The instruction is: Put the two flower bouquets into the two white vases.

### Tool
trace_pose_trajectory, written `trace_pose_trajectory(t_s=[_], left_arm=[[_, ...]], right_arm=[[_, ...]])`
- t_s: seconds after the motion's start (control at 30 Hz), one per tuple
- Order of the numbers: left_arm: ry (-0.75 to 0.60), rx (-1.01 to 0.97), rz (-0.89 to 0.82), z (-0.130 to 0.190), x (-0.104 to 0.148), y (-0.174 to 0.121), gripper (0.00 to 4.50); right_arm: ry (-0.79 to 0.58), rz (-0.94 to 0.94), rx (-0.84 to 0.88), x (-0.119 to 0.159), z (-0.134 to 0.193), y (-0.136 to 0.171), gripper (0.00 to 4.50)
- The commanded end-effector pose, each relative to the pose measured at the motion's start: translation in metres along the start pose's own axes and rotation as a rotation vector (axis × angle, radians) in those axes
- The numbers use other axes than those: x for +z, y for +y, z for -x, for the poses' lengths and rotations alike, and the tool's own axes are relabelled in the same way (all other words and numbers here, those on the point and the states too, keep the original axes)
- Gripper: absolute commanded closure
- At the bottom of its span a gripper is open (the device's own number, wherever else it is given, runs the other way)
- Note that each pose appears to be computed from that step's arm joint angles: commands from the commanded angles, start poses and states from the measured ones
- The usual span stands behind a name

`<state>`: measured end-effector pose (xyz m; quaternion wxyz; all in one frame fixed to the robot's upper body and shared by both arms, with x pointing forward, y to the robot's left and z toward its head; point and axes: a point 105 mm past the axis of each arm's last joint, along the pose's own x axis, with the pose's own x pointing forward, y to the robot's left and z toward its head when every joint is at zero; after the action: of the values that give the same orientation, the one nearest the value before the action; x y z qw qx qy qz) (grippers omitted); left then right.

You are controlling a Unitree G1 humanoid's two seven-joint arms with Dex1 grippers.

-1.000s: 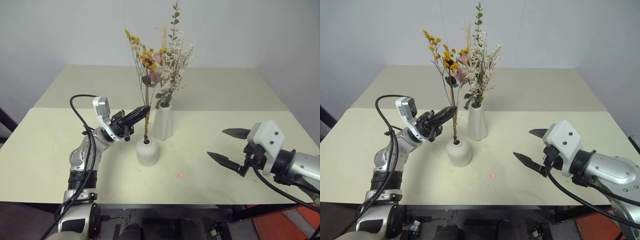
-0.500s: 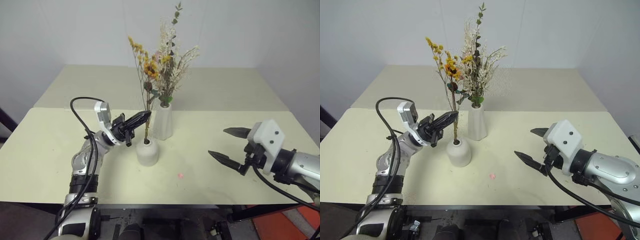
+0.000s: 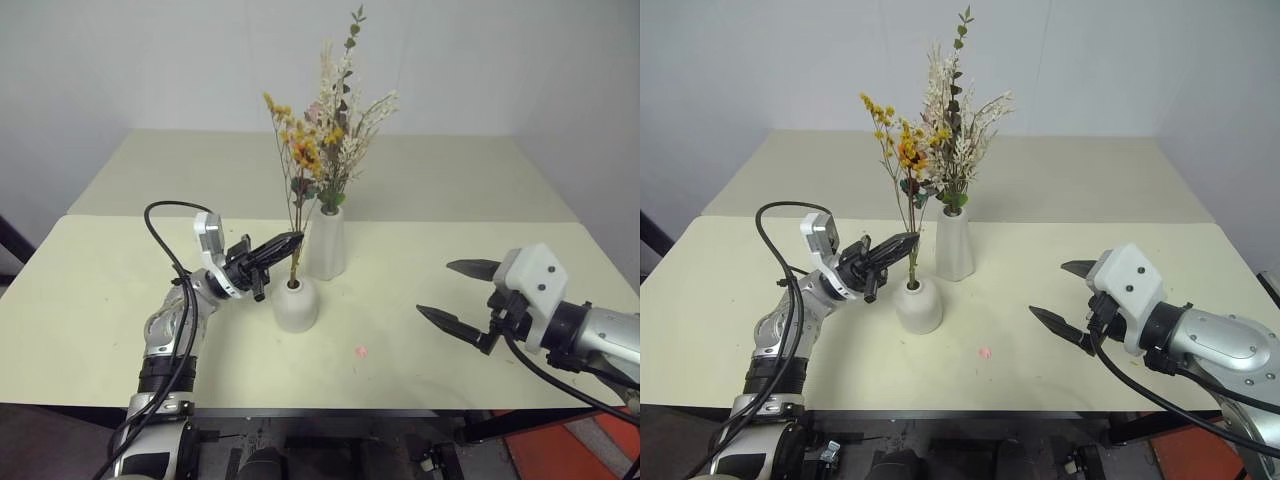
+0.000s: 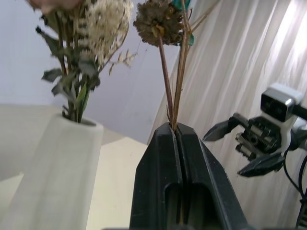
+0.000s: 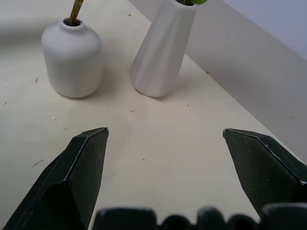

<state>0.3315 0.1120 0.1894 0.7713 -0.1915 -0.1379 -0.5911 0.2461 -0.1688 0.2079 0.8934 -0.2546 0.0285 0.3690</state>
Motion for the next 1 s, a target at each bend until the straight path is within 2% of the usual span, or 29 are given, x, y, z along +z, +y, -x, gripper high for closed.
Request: trace_pose_trajectory(t_s=[0.03,0.27,0.37,0.53,0.73,0.77,1.0], left_arm=[[0.01,-0.031,-0.059,-0.003,0.003,-0.005,4.49],[-0.008,-0.02,-0.016,-0.002,0.003,-0.004,4.49],[0.015,-0.026,-0.049,-0.003,0.004,-0.005,3.9],[0.022,-0.067,-0.072,0.004,0.015,-0.015,2.23],[0.041,-0.017,-0.104,0.025,0.024,-0.019,0.21],[0.044,-0.008,-0.116,0.029,0.026,-0.02,0.06],[0.046,0.047,-0.228,0.047,0.059,-0.033,0.06]], right_arm=[[-0.031,0.056,-0.022,0.011,0.004,-0.004,0.0],[-0.029,0.06,-0.021,0.012,0.003,-0.004,0.0],[-0.031,0.06,-0.016,0.012,0.003,-0.004,0.0],[-0.052,0.044,0.012,0.015,0.006,-0.003,0.0],[-0.099,0.04,0.064,0.019,0.014,-0.001,0.0],[-0.104,0.042,0.071,0.02,0.015,-0.001,0.0],[-0.093,0.045,0.089,0.017,0.022,-0.007,0.0]])
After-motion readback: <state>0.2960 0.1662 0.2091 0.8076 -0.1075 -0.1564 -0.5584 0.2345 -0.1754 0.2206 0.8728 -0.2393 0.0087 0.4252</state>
